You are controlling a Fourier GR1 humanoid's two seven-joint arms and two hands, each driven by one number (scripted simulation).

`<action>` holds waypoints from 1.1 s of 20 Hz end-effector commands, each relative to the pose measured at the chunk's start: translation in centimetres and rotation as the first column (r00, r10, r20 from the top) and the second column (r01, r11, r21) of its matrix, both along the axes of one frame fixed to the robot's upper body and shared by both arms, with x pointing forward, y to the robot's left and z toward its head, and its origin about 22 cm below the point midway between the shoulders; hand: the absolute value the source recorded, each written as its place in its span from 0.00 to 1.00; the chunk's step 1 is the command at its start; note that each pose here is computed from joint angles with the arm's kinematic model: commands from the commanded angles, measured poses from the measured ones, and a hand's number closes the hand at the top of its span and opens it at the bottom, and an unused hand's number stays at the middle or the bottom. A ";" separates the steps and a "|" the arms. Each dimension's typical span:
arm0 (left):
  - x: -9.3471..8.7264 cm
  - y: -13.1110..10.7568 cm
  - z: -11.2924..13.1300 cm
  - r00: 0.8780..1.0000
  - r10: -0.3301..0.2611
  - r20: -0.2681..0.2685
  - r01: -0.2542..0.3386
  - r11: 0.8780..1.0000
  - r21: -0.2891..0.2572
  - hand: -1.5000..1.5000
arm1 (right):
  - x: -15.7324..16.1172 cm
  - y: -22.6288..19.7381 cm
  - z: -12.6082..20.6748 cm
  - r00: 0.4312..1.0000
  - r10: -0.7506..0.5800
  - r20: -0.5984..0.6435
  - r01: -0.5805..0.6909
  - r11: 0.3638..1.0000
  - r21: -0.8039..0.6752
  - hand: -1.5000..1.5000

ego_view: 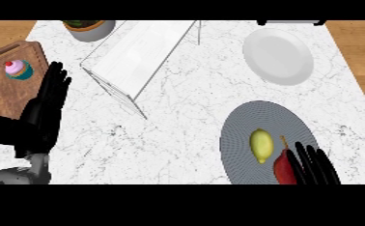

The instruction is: Pick the lemon from the placemat and place it in the tiered shelf

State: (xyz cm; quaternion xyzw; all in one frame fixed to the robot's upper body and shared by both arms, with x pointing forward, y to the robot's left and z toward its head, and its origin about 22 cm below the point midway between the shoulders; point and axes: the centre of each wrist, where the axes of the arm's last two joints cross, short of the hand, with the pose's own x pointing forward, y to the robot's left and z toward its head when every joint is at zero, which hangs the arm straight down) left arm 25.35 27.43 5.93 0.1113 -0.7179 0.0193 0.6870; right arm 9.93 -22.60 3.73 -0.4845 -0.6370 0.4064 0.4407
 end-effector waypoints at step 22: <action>-0.2 -1.9 -2.1 1.000 -0.004 -0.002 0.004 1.000 0.008 0.50 | 6.5 3.1 -4.3 0.993 -0.111 -0.044 0.109 0.993 -0.054 0.00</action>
